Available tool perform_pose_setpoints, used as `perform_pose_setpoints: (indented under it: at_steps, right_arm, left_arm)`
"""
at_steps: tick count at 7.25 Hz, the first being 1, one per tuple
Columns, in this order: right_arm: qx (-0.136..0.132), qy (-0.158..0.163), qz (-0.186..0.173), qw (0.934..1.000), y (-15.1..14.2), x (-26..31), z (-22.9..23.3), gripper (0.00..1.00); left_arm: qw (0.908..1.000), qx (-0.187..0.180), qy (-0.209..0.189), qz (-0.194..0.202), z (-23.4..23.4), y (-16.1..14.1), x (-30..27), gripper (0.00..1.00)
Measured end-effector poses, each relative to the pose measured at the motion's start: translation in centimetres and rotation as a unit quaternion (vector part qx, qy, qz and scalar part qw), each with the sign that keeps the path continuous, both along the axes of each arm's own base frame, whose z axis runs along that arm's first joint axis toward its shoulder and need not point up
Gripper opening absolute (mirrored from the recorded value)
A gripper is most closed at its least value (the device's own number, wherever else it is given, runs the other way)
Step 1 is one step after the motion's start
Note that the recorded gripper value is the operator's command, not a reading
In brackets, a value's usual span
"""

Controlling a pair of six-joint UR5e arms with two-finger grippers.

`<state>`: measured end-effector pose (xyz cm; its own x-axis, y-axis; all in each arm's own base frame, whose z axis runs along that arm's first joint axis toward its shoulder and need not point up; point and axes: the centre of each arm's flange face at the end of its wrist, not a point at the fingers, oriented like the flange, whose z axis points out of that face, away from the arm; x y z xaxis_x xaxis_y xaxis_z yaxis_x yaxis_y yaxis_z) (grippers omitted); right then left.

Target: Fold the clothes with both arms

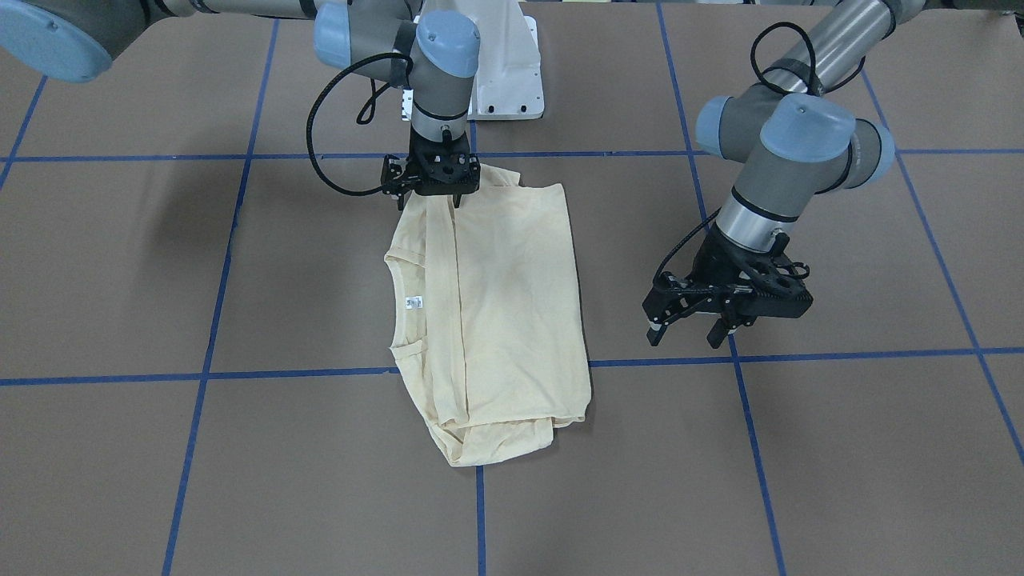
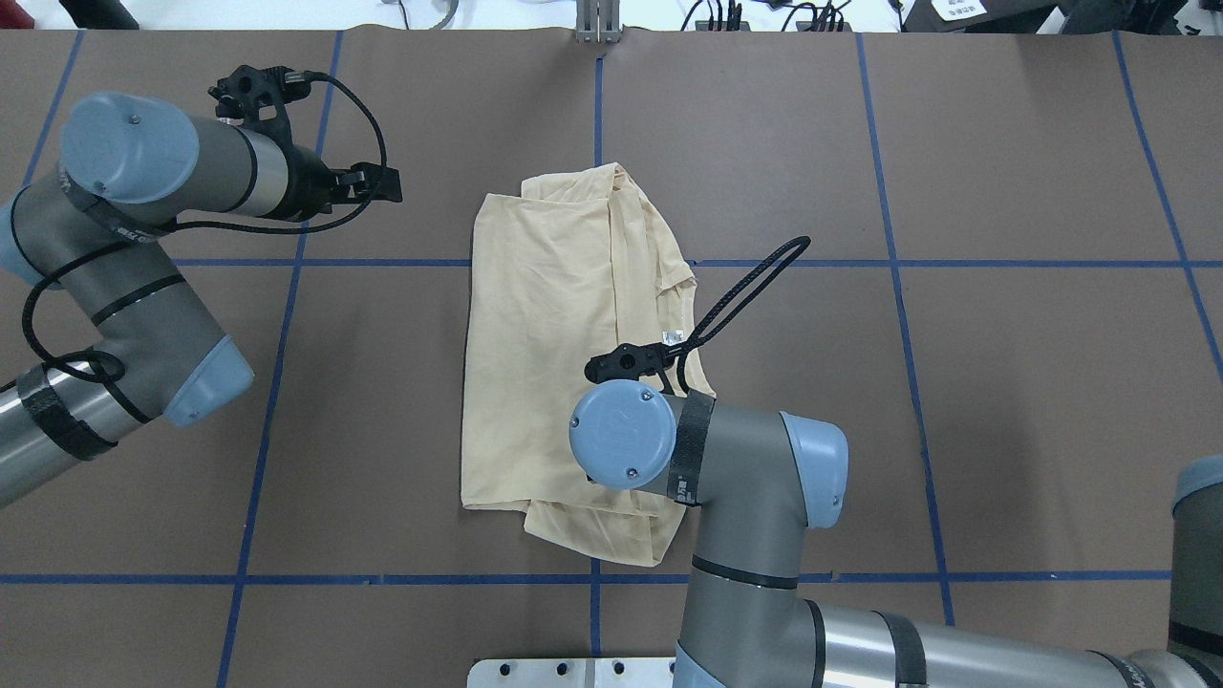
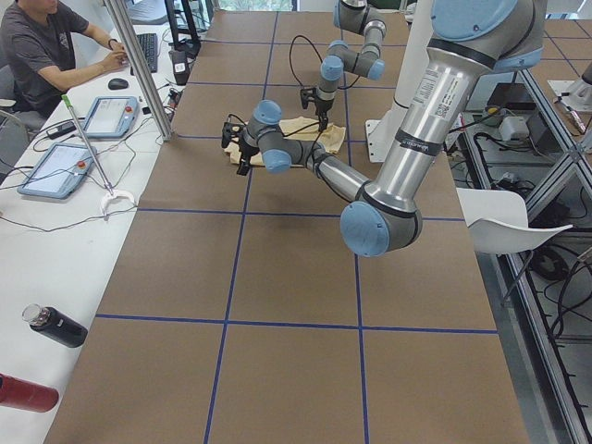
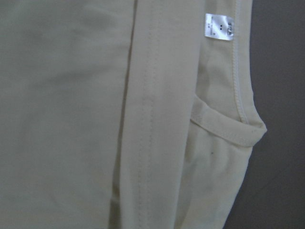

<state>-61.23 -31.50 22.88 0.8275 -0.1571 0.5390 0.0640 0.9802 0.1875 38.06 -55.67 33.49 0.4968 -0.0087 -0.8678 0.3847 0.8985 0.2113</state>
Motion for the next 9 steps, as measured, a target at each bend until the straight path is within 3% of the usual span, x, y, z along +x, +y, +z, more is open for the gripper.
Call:
perform_pose_setpoints:
  at_steps: [3,9]
  right_arm:
    - [-0.001,0.004,-0.014,0.9999,1.9,-0.7,0.5,1.00]
    - [-0.006,0.021,-0.014,0.9996,1.8,0.1,3.1,1.00]
  left_arm:
    - [1.0000,0.000,0.001,0.000,-0.1,0.0,0.0,1.00]
    - [1.0000,-0.001,0.004,0.000,-0.3,0.1,0.2,1.00]
